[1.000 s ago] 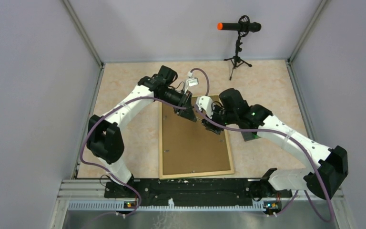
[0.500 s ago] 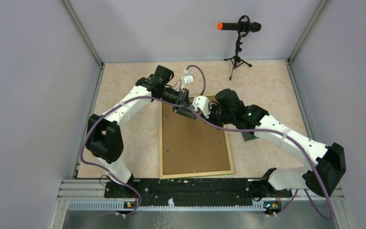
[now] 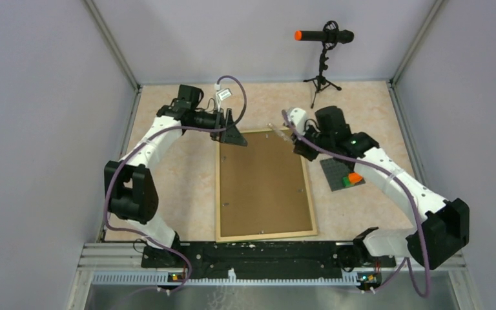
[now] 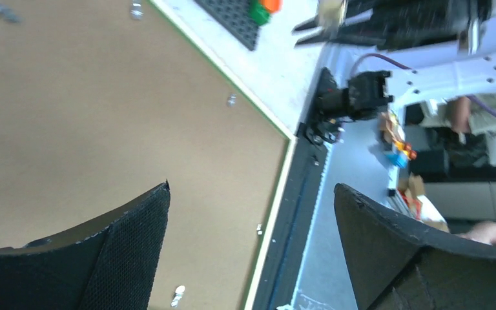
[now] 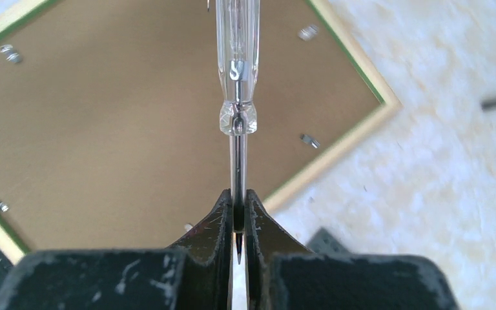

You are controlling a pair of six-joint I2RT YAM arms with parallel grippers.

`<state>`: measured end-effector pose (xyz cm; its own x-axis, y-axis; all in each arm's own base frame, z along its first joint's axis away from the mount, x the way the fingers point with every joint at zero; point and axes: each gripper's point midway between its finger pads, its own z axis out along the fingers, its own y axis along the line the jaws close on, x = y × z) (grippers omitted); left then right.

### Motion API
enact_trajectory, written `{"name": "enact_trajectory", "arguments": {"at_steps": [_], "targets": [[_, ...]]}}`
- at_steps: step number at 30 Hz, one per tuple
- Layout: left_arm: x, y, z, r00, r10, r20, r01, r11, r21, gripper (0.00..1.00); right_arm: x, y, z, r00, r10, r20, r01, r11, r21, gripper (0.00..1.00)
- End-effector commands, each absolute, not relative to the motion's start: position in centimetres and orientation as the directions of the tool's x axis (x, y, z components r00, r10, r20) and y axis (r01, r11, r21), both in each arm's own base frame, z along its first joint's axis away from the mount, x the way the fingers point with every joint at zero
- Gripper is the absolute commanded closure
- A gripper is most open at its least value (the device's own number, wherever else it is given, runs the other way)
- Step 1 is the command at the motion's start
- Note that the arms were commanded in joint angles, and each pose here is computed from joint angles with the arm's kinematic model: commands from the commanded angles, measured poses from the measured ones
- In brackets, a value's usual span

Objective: Take the photo out of the frame

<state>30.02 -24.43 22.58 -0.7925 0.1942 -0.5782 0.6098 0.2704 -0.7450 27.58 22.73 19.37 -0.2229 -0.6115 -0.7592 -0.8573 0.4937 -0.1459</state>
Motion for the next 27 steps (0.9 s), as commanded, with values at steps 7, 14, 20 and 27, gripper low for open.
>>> {"name": "enact_trajectory", "arguments": {"at_steps": [7,14,20,27], "targets": [[30.6,-20.2,22.6,-0.626,0.215,-0.750,0.738,0.472,-0.482,0.01,29.1,11.6,13.7,-0.600,-0.454,-0.659,-0.643,0.764,0.059,1.00],[29.9,-19.4,21.4,-0.612,0.241,-0.753,0.743,0.501,-0.444,0.01,26.2,9.3,8.1,-0.711,-0.458,-0.534,-0.604,0.787,0.129,1.00],[29.8,-19.3,20.9,-0.617,0.244,-0.748,0.739,0.508,-0.443,0.01,25.7,9.5,5.8,-0.729,-0.481,-0.487,-0.616,0.772,0.158,1.00],[29.9,-19.2,20.6,-0.623,0.248,-0.742,0.733,0.515,-0.444,0.01,27.0,9.9,3.2,-0.755,-0.468,-0.459,-0.594,0.784,0.177,1.00]]}}
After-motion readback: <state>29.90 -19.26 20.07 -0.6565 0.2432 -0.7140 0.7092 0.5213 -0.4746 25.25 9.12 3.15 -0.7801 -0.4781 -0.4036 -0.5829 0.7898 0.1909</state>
